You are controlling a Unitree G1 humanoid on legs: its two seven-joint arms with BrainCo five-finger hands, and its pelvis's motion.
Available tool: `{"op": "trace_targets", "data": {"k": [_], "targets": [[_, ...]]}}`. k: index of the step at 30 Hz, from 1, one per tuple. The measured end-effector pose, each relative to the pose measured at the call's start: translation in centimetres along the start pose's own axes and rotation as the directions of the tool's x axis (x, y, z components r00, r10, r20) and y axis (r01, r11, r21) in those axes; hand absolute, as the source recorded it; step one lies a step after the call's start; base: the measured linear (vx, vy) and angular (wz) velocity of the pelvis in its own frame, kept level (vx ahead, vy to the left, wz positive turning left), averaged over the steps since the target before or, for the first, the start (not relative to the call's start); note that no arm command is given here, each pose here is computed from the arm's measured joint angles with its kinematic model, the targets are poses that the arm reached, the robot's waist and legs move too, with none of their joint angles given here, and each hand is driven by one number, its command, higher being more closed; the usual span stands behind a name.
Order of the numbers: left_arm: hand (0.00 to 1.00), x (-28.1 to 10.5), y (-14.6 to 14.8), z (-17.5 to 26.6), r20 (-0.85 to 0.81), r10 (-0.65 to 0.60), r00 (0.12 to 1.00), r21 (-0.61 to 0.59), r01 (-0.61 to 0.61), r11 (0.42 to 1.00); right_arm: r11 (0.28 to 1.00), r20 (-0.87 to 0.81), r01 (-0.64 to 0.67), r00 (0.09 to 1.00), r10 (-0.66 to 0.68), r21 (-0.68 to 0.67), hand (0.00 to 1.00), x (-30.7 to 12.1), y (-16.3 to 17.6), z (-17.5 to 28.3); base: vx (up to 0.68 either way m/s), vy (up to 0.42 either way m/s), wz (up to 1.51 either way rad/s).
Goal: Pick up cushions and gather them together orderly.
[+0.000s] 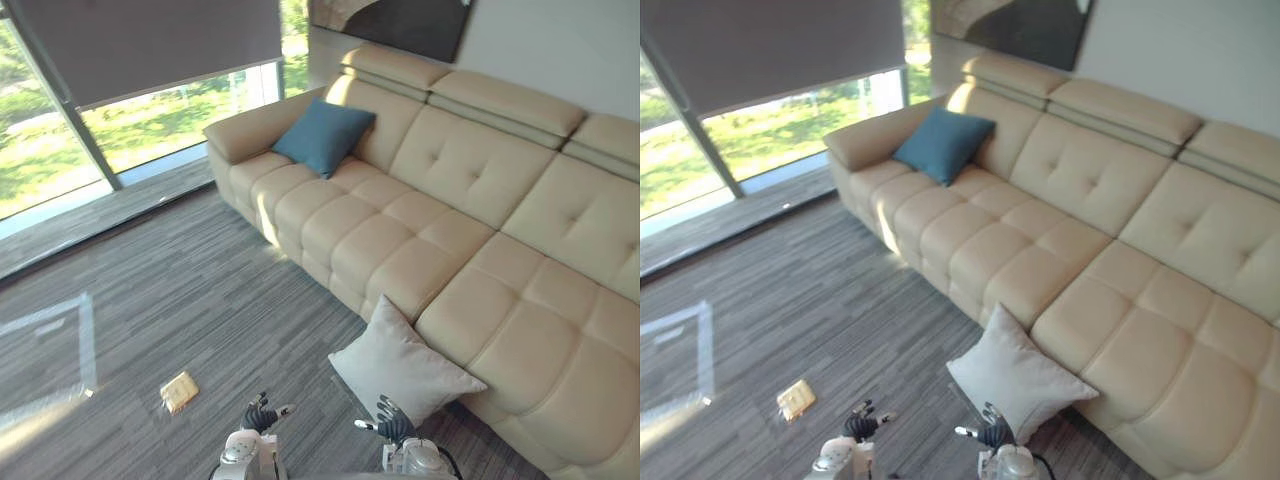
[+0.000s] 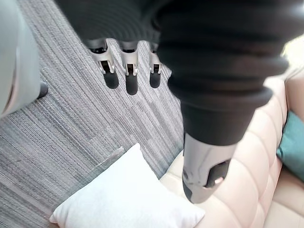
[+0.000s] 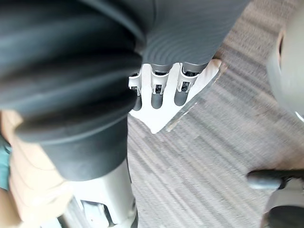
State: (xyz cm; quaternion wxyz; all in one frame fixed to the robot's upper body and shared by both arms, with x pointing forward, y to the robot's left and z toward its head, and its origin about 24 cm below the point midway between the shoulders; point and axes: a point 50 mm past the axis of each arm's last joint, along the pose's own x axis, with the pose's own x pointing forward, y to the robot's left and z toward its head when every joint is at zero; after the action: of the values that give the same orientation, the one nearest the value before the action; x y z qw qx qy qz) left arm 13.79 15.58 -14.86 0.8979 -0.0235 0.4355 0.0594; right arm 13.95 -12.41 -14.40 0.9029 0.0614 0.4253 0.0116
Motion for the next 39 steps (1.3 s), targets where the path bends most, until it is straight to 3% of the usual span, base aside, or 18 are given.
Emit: {"op": "trace_targets", "data": {"k": [5,12,19,26,31,39], "targets": [[0.0,-0.1,0.4,-0.5,-0.021,0.007,1.0,0.013,-0.007,1.0,1.0,-0.008,0.016,1.0,-0.016,-0.003,0.0,0.0,-0.6,-0.2,0.06,0.03,-0.86],[0.0,-0.1,-1.1,-1.2,-0.073,-0.056,0.996,0.087,0.063,0.994,0.991,-0.019,0.133,0.991,-0.133,0.001,0.0,-0.3,-4.7,0.0,0.13,-0.079,-0.29],[0.0,-0.1,-1.0,-0.1,0.003,-0.026,1.0,-0.01,0.026,1.0,0.993,0.008,0.118,0.993,-0.119,0.008,0.0,-0.3,-4.2,0.4,0.08,-0.011,-0.79],[0.0,-0.1,-0.9,0.1,0.014,-0.016,1.0,-0.024,0.016,1.0,0.993,-0.001,0.117,0.993,-0.117,0.027,0.0,-0.5,-4.1,-0.1,0.23,0.242,-1.03],[0.0,-0.1,0.4,-0.5,-0.018,0.01,1.0,-0.01,-0.01,1.0,0.997,-0.006,0.048,0.999,-0.048,0.062,0.0,-0.3,-1.6,-0.4,0.27,0.229,-0.78],[0.0,-0.1,0.1,-0.9,-0.042,0.005,0.999,-0.015,-0.005,1.0,0.998,-0.029,0.045,0.999,-0.044,0.051,0.0,0.0,-1.5,-0.4,0.12,0.049,-0.62]]}}
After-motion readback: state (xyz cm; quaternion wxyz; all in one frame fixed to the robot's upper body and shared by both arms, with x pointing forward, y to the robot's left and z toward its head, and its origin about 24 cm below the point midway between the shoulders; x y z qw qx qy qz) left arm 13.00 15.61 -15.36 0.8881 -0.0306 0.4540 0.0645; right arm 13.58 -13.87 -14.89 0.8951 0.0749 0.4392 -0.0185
